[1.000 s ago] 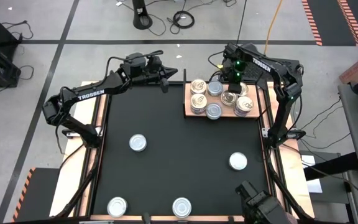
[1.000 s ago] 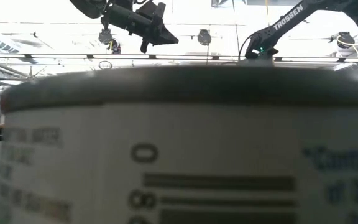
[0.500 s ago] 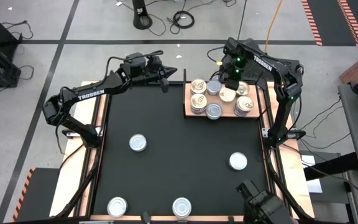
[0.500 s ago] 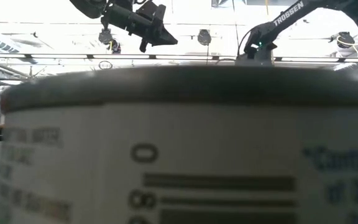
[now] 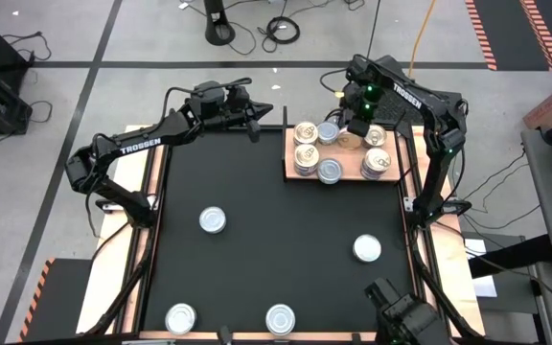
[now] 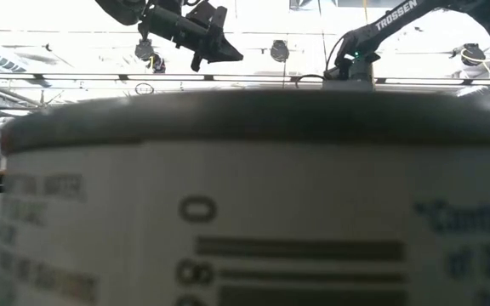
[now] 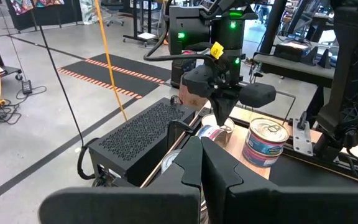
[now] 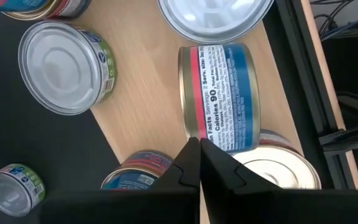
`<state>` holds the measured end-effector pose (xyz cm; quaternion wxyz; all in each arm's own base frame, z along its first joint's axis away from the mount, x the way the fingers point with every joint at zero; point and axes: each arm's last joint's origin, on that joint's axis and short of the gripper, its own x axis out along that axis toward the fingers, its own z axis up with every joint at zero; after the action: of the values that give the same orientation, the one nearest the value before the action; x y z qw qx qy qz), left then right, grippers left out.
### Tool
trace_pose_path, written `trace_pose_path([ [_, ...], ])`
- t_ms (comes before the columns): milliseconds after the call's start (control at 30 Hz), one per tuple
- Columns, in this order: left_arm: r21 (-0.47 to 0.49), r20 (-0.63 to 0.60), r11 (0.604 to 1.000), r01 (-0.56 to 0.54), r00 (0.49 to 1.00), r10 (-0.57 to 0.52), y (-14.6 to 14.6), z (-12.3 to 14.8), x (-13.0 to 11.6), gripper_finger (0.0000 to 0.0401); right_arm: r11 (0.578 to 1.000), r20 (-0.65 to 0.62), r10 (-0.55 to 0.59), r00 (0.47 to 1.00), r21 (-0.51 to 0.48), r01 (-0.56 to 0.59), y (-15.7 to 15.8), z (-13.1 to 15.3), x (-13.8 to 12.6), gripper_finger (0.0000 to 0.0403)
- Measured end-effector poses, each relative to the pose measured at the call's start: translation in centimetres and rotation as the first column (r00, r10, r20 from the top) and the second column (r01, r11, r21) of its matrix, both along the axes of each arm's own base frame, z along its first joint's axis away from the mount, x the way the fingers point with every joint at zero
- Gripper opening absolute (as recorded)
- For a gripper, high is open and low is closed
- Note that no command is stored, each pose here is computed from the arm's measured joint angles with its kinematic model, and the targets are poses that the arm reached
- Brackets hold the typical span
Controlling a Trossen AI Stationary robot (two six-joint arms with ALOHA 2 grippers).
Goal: Stack canned seafood by type on shelf
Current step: Stack the blue pink tuna can on top of the other blue pink tuna can on the shelf
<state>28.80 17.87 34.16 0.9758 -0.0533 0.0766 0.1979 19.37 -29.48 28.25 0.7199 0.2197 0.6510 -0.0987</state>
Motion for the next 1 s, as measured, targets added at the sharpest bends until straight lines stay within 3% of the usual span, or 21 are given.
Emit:
trace_pose_path([
  [367,0.000,0.000,1.000,0.000,1.000,0.000,0.0,0.0,0.0,0.0000,0.997,0.031,-0.057,0.998,-0.051,0.058,0.6,1.5,-0.2,0.0002],
  [500,0.000,0.001,1.000,0.000,1.000,0.000,0.0,0.0,0.0,0.0000,0.997,0.037,-0.038,0.999,-0.069,0.040,0.7,1.7,-0.2,0.0026],
  [767,-0.007,0.027,1.000,-0.001,1.000,0.002,0.0,0.2,0.0,0.0000,0.979,0.061,-0.018,0.998,-0.200,0.030,-0.1,1.8,0.7,0.0157],
  [1000,-0.006,0.028,1.000,0.006,1.000,-0.005,0.0,0.2,0.0,0.0000,0.980,0.002,0.003,1.000,-0.200,-0.003,0.9,1.8,1.5,0.0292],
])
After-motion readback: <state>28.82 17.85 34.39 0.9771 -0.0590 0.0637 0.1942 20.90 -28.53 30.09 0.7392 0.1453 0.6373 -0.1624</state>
